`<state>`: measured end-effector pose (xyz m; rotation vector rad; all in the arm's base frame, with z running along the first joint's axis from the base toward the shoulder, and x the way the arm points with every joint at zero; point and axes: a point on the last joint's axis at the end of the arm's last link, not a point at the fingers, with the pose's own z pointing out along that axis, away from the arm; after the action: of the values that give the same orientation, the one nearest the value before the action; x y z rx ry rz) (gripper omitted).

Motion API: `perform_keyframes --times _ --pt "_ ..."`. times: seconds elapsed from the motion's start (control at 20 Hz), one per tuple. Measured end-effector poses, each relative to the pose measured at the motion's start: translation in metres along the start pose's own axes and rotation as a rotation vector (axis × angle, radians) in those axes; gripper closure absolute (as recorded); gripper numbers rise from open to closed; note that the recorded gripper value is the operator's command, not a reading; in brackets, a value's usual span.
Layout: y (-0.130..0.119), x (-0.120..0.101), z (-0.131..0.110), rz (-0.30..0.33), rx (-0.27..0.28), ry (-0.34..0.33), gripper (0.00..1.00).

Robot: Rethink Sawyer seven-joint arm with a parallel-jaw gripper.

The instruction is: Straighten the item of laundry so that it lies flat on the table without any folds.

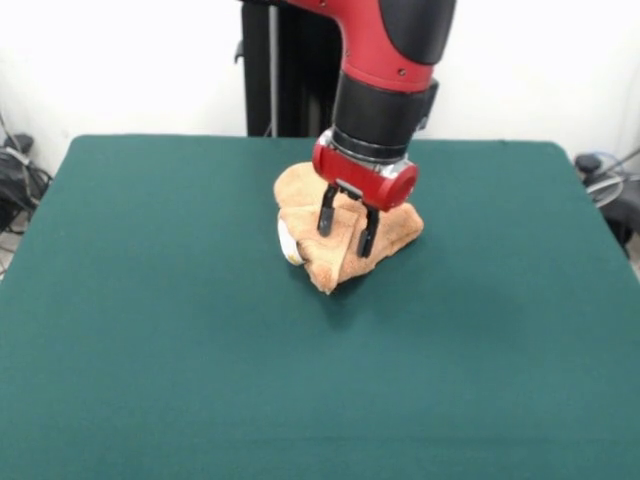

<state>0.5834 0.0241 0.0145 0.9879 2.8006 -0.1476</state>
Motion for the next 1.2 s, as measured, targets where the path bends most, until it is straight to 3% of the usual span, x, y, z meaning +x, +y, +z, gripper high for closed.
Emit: perform_keyframes --times 0.45,1.2 --pt "-0.009 0.012 0.000 0.005 0.013 0.025 0.00" --pt "-0.012 0.015 0.008 0.005 0.021 0.022 0.00"
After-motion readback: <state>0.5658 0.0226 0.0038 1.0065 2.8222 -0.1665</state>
